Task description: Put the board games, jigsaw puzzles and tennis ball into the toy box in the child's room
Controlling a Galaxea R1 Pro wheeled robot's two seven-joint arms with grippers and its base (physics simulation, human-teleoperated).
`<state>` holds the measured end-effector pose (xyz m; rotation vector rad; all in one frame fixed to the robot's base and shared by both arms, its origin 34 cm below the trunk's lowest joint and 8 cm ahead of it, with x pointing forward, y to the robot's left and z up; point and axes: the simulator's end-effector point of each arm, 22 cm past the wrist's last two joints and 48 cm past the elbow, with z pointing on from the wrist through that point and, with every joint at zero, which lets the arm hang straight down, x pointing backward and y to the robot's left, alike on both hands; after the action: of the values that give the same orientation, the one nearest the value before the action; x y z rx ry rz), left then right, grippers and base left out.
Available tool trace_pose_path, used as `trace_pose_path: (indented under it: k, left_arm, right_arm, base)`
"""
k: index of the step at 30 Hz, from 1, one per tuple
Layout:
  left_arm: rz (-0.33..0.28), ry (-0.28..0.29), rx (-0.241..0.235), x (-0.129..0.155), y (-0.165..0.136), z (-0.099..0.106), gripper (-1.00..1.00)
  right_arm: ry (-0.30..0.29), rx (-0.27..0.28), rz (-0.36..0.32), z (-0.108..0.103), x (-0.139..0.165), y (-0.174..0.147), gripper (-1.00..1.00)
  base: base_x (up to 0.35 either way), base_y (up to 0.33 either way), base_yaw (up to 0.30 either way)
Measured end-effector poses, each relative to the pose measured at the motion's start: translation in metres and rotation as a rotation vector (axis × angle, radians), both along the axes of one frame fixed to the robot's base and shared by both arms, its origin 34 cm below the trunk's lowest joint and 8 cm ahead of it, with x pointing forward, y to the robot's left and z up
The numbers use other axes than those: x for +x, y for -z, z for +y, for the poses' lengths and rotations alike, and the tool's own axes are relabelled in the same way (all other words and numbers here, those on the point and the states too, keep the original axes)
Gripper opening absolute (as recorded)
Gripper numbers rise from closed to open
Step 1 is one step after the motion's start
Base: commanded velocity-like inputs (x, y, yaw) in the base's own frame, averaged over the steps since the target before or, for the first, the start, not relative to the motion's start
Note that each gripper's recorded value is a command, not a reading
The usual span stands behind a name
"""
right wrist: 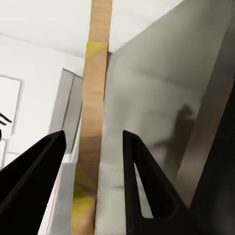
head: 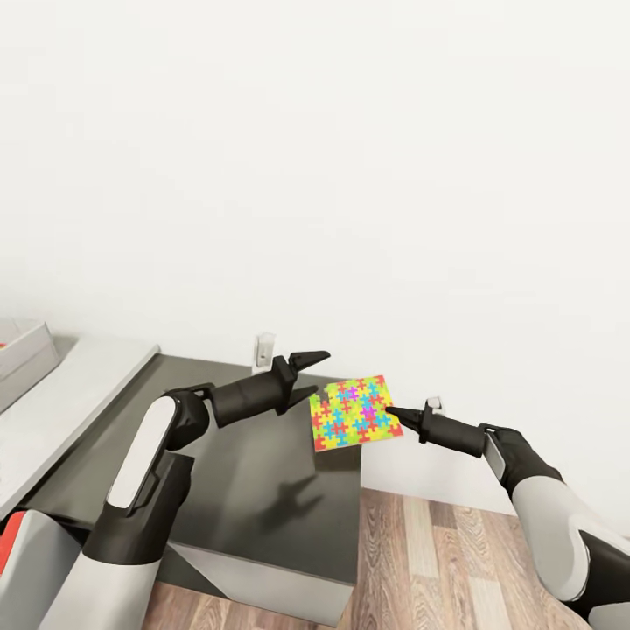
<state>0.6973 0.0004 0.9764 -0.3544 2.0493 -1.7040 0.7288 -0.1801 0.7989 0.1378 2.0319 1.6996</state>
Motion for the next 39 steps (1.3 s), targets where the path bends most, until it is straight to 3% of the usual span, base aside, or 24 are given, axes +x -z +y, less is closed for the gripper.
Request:
trace_pose_path:
  k: [13,19,22,39]
  left_arm:
    - [-0.004,-0.007,-0.002,0.003,-0.022,0.005,1.00]
    - [-0.009,-0.017,0.016,0.005,-0.028,0.016,1.00]
    - [-0.034,-0.016,-0.001,0.005,-0.039,0.023,1.00]
    - [-0.076,-0.010,-0.022,0.002,-0.082,0.021,1.00]
  right_arm:
    - [0.007,0.003,-0.006,-0.002,0.002,-0.024,-1.00]
    - [0.004,0.002,-0.008,-0.001,0.001,-0.034,-1.00]
    - [0.002,-0.004,-0.009,-0.003,0.001,-0.040,-1.00]
    - [0.025,-0.037,-0.057,-0.018,0.012,-0.094,-1.00]
  base:
    - [0.000,0.000,0.011]
    - [0.000,0.000,0.181]
    - [0.000,0.000,0.192]
    - [0.000,0.000,0.174]
